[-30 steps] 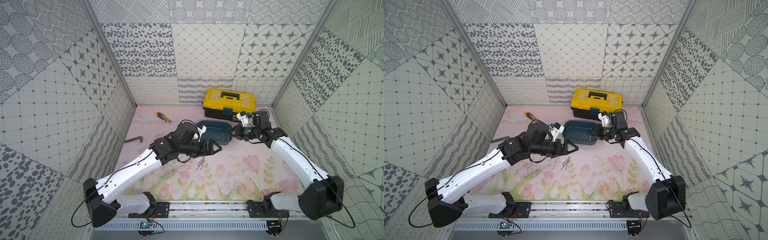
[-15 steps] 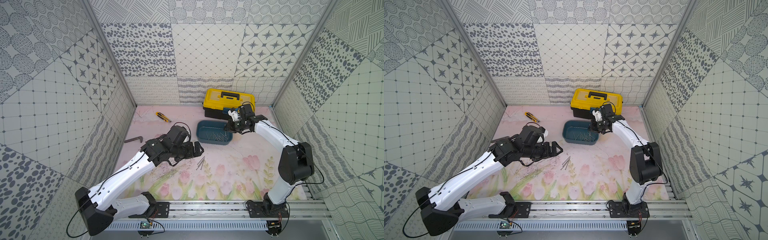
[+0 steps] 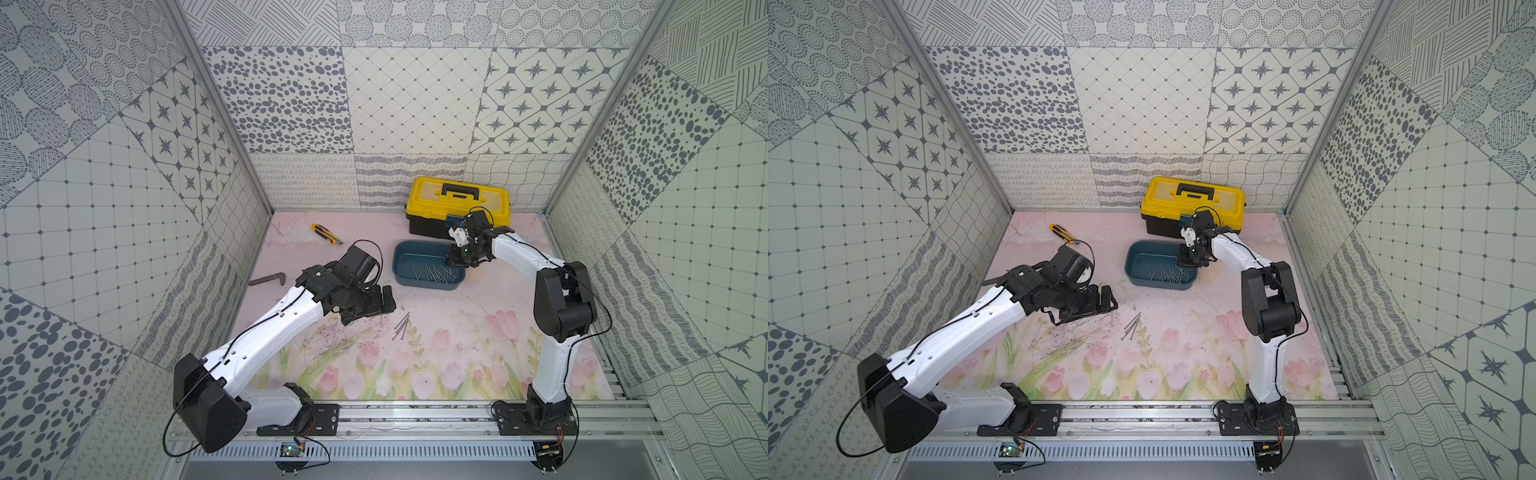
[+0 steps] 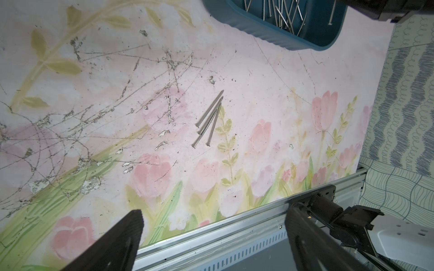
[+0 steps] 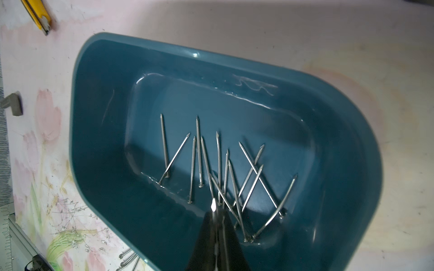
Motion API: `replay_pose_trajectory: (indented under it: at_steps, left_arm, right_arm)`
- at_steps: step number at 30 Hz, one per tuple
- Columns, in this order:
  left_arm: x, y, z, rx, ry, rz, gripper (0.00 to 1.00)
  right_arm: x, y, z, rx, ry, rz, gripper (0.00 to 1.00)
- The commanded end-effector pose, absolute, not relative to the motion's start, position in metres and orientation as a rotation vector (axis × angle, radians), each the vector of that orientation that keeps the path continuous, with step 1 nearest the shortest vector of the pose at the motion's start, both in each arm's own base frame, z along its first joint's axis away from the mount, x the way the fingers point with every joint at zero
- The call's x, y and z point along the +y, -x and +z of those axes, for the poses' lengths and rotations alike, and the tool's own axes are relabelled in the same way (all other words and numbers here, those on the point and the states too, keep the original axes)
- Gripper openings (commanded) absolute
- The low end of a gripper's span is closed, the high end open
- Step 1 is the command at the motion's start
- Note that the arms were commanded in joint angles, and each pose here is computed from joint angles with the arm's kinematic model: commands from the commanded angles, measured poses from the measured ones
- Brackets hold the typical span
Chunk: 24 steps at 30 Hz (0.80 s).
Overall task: Put the nails on the desktop into the storage box
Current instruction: Place the nail in the storage box.
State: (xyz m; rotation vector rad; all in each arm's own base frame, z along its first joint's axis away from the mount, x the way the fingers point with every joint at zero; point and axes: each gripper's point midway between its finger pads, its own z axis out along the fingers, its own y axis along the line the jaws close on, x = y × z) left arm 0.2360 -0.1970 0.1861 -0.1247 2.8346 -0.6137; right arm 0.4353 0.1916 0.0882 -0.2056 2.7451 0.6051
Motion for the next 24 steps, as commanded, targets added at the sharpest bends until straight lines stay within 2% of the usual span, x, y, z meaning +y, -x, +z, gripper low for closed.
replay_pose_trajectory:
  at_steps: [1, 9, 11, 13, 18, 24]
  left_arm:
    - [-0.195, -0.23, 0.179, 2.881, 0.025, -0.607, 0.99]
    - [-0.205, -0.228, 0.172, 2.902, -0.006, -0.682, 0.99]
    - [-0.206, -0.228, 0.17, 2.906, -0.008, -0.686, 0.99]
    - [-0.207, -0.229, 0.168, 2.91, -0.01, -0.687, 0.99]
    - [-0.207, -0.232, 0.163, 2.915, -0.024, -0.665, 0.99]
    - [-0.218, -0.238, 0.156, 2.917, -0.089, -0.648, 0.93]
  right_arm:
    - [0.19, -0.439, 0.083, 2.749, 0.237, 0.555, 0.0]
    - [0.188, -0.437, 0.066, 2.788, 0.228, 0.539, 0.02]
    - [0.187, -0.436, 0.063, 2.798, 0.227, 0.532, 0.06]
    - [0.186, -0.434, 0.062, 2.808, 0.226, 0.524, 0.15]
    - [0.186, -0.429, 0.071, 2.805, 0.235, 0.535, 0.29]
    - [0.19, -0.419, 0.113, 2.741, 0.22, 0.607, 0.31]
